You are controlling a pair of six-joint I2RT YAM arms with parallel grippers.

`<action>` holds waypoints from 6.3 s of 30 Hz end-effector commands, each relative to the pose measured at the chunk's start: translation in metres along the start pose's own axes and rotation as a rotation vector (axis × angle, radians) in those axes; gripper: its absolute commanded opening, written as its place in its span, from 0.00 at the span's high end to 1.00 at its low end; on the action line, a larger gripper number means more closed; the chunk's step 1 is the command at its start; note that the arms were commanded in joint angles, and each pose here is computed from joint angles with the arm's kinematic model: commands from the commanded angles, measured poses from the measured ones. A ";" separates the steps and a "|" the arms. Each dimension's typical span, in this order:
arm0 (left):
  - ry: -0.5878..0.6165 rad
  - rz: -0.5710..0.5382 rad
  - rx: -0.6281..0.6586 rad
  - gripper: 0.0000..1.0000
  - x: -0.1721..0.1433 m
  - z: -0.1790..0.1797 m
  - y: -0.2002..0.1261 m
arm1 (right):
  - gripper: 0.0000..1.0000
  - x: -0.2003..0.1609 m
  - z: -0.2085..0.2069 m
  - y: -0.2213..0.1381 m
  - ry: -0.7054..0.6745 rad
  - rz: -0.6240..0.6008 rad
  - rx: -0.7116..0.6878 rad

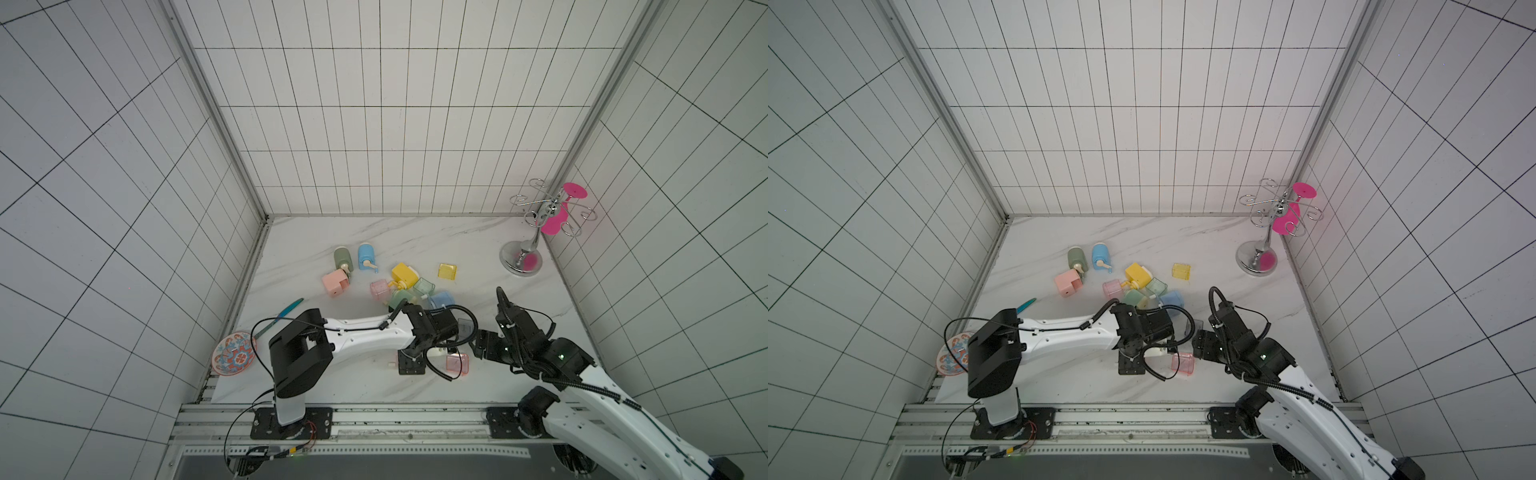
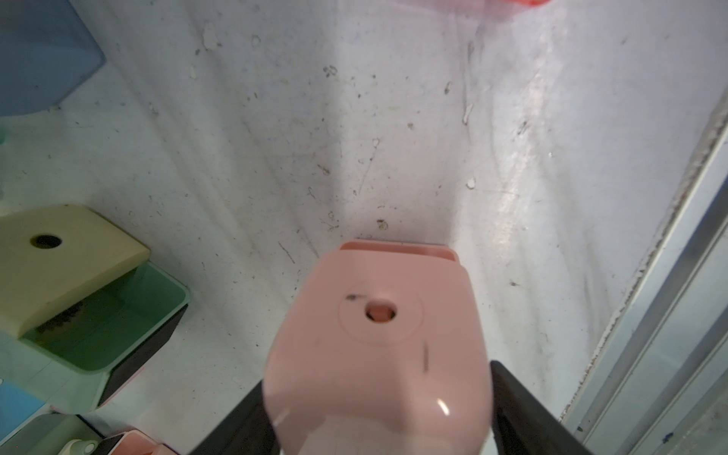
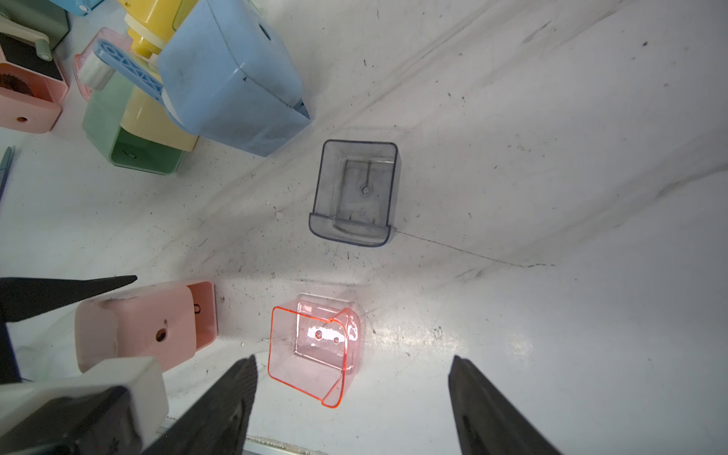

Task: Put the tray back into the pencil sharpener
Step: Place the pencil sharpener at the center of the board, then close the container of the pencil sharpener, then pick up the pencil sharpener from the center of the board.

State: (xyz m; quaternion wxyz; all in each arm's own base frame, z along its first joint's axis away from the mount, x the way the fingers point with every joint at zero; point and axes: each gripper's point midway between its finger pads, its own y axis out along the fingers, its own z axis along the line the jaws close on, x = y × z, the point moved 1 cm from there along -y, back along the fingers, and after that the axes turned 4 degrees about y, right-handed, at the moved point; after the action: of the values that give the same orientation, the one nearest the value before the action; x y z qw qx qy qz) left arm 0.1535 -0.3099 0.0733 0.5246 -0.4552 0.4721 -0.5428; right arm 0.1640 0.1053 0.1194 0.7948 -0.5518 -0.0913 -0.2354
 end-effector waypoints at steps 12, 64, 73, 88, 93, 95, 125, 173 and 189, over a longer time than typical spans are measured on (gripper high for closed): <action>-0.246 -0.652 -0.024 0.03 0.003 0.032 -0.092 | 0.26 -0.027 -0.001 0.021 -0.042 0.148 -0.034; -0.025 -0.573 -0.018 0.27 -0.006 -0.003 -0.003 | 0.58 -0.067 0.013 0.067 -0.028 0.201 -0.014; -0.015 -0.566 -0.039 0.35 -0.003 -0.009 0.003 | 0.68 -0.066 0.030 0.076 -0.060 0.231 0.021; -0.011 -0.561 -0.059 0.43 0.000 -0.014 0.010 | 0.70 -0.074 0.063 0.086 -0.090 0.253 0.083; -0.005 -0.563 -0.063 0.44 0.003 -0.015 0.011 | 0.70 -0.075 0.074 0.088 -0.098 0.259 0.113; -0.002 -0.556 -0.065 0.45 0.003 -0.016 0.012 | 0.71 -0.076 0.078 0.090 -0.094 0.265 0.131; 0.003 -0.494 -0.051 0.49 -0.001 -0.019 0.024 | 0.80 -0.072 0.068 0.090 -0.010 0.227 0.078; -0.023 -0.456 -0.040 0.53 -0.003 -0.014 0.032 | 0.84 -0.066 0.053 0.082 0.114 0.168 0.182; -0.034 -0.453 -0.044 0.58 -0.001 -0.013 0.032 | 0.95 -0.096 0.112 0.102 0.168 0.339 0.476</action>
State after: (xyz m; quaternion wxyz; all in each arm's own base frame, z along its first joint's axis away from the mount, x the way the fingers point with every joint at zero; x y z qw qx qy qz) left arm 0.1479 -0.3168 0.0657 0.3671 -0.5840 0.3314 -0.6437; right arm 0.1560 0.2422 0.0298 0.9055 -0.3951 -0.0006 -0.1548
